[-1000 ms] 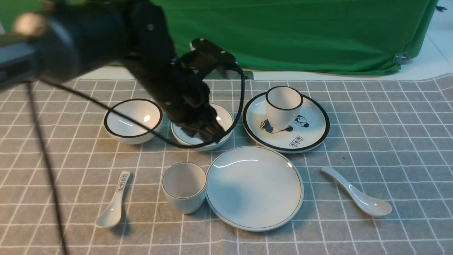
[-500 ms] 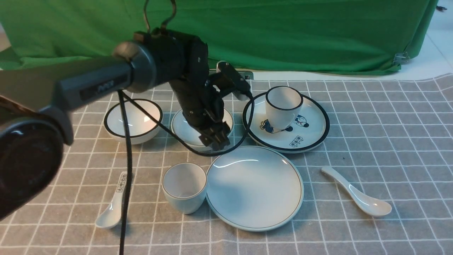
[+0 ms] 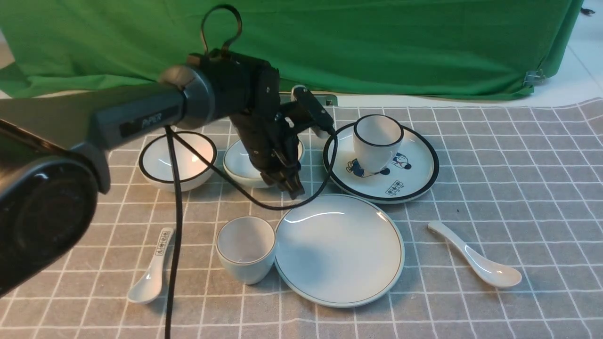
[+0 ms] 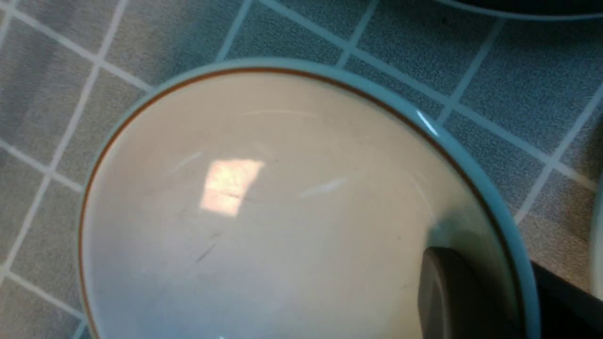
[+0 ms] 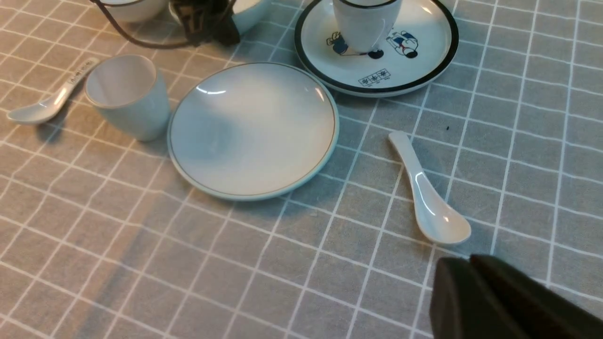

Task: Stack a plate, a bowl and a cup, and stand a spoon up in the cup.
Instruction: Use the left arm to grab a blue rice bowl, then use the left arm to put the blue rice bowl into the blue large plate in the middle

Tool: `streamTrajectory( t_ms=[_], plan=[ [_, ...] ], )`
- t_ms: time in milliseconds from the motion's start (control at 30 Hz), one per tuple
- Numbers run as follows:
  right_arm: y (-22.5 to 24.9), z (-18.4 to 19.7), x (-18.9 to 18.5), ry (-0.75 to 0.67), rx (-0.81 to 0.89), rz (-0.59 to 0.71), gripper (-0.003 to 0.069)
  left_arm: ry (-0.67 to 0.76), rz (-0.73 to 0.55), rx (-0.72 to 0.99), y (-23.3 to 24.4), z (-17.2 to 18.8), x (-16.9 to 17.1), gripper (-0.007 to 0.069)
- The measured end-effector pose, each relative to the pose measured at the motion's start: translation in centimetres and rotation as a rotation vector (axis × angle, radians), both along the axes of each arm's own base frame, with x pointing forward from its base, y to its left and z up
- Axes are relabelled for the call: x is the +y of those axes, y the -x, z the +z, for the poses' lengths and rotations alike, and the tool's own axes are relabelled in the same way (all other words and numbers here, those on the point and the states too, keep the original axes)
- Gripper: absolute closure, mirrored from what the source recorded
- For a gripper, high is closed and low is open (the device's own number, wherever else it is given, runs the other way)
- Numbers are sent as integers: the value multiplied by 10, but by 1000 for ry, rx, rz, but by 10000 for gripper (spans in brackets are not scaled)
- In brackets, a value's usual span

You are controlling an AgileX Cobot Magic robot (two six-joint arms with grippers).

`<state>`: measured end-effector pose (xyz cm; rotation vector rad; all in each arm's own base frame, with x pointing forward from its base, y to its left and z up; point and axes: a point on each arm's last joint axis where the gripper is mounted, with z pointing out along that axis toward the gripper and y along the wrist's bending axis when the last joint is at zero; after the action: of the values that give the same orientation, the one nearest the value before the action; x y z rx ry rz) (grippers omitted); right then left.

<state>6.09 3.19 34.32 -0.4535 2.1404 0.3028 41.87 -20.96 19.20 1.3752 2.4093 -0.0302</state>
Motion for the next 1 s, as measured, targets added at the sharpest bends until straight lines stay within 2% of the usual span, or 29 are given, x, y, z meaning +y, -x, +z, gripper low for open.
streamTrajectory(
  t_ms=[200, 267, 333, 433, 567, 900, 1000],
  plan=[
    [0, 0, 0, 1, 1, 0, 597, 27, 38, 47, 32, 35, -18, 589],
    [0, -1, 0, 3, 7, 1, 594, 43, -17, 33, 66, 56, -39, 589],
    [0, -1, 0, 4, 9, 1, 592, 41, -47, 26, 79, 59, -48, 589],
    [0, -1, 0, 5, 8, 1, 590, -5, -149, 6, 116, 49, -73, 589],
    [1, -1, 0, 5, 10, 2, 590, -59, -204, 31, 133, 24, -87, 589],
    [1, -2, 0, 9, 21, 3, 589, -77, -232, -2, 129, 5, -96, 582],
    [2, -3, 0, 11, 32, 5, 589, -87, -228, 26, 130, -1, -96, 538]
  ],
)
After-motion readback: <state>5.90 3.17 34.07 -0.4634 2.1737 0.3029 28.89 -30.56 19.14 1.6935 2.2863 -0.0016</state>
